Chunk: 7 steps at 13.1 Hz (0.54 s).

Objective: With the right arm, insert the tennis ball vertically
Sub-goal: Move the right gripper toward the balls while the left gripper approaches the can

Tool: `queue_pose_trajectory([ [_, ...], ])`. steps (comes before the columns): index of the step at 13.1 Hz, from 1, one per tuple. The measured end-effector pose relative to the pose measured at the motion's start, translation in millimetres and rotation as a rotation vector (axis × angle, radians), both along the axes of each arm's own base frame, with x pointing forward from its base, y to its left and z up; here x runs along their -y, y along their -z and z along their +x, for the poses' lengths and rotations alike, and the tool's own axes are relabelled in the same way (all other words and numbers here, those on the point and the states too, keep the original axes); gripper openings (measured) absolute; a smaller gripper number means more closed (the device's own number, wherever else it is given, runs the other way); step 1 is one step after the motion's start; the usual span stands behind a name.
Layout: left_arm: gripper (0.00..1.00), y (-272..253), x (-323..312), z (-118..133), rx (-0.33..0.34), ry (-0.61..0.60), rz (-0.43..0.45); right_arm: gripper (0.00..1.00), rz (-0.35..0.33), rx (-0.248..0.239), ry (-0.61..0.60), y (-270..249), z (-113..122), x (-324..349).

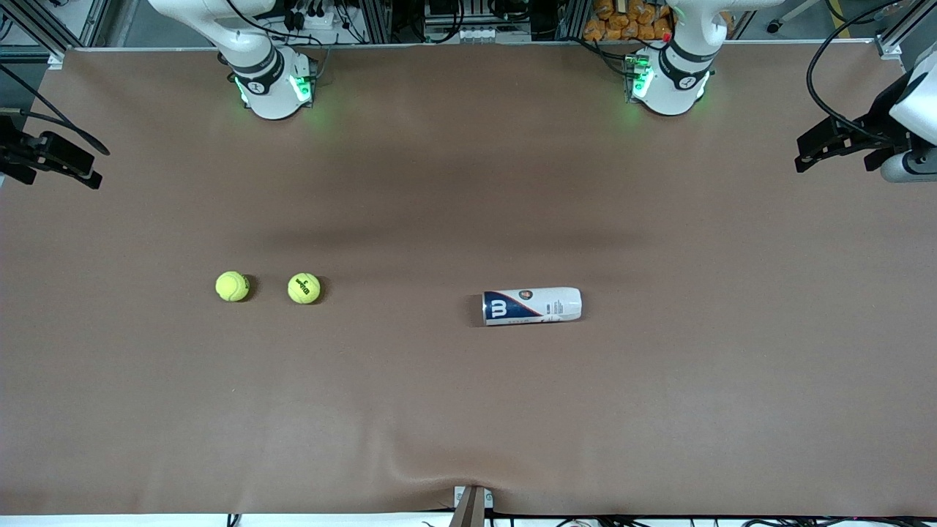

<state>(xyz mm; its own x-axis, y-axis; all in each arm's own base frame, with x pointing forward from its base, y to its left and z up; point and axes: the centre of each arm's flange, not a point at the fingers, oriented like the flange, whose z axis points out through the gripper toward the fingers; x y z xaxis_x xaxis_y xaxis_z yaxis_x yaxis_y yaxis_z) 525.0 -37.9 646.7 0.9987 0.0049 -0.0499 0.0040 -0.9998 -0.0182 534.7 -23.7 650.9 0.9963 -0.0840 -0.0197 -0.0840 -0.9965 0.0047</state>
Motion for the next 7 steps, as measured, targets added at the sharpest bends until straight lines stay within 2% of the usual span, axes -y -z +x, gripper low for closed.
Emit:
queue_pose_trajectory([
  [4, 1.00, -2.0, -1.8, 0.1, 0.004, -0.003, 0.000, 1.00, 0.000, 0.000, 0.000, 0.0, 0.0, -0.1],
  [7, 1.00, -2.9, -2.3, 0.2, 0.006, -0.004, 0.000, 1.00, -0.001, 0.019, 0.000, 1.6, 5.1, -0.1],
])
